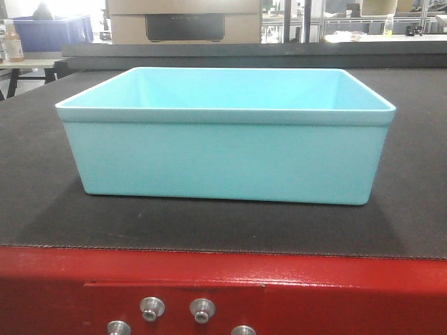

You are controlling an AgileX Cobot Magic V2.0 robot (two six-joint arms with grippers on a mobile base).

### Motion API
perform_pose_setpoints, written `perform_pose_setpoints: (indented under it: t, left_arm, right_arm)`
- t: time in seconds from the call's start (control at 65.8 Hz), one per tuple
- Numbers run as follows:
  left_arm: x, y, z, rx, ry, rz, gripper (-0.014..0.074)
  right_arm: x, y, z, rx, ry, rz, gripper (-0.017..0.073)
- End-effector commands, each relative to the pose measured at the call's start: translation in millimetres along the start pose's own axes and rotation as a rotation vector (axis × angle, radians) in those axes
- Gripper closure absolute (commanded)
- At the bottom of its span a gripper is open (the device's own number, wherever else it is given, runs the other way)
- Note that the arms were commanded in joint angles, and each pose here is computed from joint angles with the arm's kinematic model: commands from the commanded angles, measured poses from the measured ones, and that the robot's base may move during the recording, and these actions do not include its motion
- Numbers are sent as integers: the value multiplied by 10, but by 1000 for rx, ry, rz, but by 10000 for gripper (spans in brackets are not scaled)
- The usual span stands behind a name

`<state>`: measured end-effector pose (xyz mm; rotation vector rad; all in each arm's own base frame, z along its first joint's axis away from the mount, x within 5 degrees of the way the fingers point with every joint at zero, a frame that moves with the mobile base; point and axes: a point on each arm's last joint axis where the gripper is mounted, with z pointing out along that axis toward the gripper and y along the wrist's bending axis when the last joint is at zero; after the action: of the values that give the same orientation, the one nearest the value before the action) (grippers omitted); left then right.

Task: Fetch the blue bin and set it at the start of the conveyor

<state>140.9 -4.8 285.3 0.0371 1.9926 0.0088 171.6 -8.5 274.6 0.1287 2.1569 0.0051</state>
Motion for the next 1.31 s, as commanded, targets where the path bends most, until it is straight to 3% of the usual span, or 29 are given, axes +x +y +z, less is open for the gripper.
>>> perform_pose_setpoints:
  t: [0.0,0.258,0.365,1.079,1.124,1.246,1.291]
  left_arm:
    - [-38,11,-226,1,-128,-7,704]
    - [-70,36,-744,0,-372,-19,704]
    - [-64,40,-821,0,-408,-21,704]
    - [-48,36,-837,7,-420,-33,704]
    - [-18,35,-853,12,-432,-45,704]
    - [224,34,-836,-17,-455,12,704]
    - [335,30,-825,-16,-475,-20,704]
  right_arm:
    - [31,-11,-245,-4,-160,-33,721]
    - [89,-18,-1066,-19,-568,-53,721]
    - [117,-20,-1212,-22,-645,-53,721]
    - [122,-21,-1241,-23,-662,-53,721]
    - [122,-21,-1241,-23,-662,-53,721]
    - [120,-20,-1242,-23,-664,-53,721]
    - [120,-20,-1242,-23,-664,-53,721]
